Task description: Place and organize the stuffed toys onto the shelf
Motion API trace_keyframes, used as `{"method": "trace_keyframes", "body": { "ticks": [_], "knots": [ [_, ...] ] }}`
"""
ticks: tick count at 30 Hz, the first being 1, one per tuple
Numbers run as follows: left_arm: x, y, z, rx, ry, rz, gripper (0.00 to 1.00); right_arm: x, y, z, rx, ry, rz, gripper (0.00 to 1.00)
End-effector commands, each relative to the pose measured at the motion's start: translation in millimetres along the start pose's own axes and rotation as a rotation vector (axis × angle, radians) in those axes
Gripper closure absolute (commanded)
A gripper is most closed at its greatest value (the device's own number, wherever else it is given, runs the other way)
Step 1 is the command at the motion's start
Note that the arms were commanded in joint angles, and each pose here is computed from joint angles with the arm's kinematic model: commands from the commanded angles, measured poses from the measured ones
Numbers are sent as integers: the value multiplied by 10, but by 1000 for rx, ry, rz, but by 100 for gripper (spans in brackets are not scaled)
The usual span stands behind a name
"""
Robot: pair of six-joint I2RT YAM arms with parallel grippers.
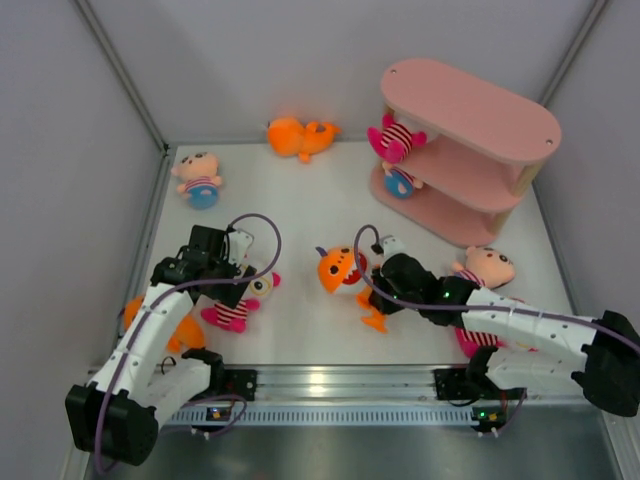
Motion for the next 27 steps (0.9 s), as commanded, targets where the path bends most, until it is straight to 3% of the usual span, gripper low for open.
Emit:
{"method": "trace_keyframes", "body": {
  "ticks": [1, 5, 6, 8, 9, 11, 12, 18, 27],
  "knots": [
    [-64, 5, 3, 2, -33, 5, 2, -956, 456, -383, -42, -234, -103, 100],
    [-69, 8, -1, 1, -37, 4, 2, -1719, 666, -716, -12, -350, -140, 100],
    [-69, 8, -1, 1, -37, 4, 2, -2098, 819, -988, -43, -434, -123, 100],
    [-67, 4, -2, 3, -36, 5, 2, -2459, 650, -1097, 25, -455, -67, 100],
    [-69, 11, -5, -1, -36, 4, 2, -2779, 770, -1397, -33, -521, -39, 100],
    [-76, 15, -15, -4, -43, 2, 2, -3127, 461, -1550, 25, -565, 44, 100],
    [-80, 18, -25, -7, -48, 2, 2, -3390, 274, -1802, 64, -649, 93, 100],
    [-99, 21, -59, -10, -69, 3, 2, -3650, -735, -2385, 360, -800, 268, 100],
    [-102, 10, -68, -5, -76, 5, 2, -3462, -1612, -2727, 473, -890, 517, 97]
  ]
}}
Point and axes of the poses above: each gripper's point midway between its finger pads, its own z axis out along the fingers, its own y axis along the line the jaws close on, x = y × z, the point moved 1 cm from there along -z, back along the fingers, and after that the axes turned 8 degrees about z, right-handed, at the moved point
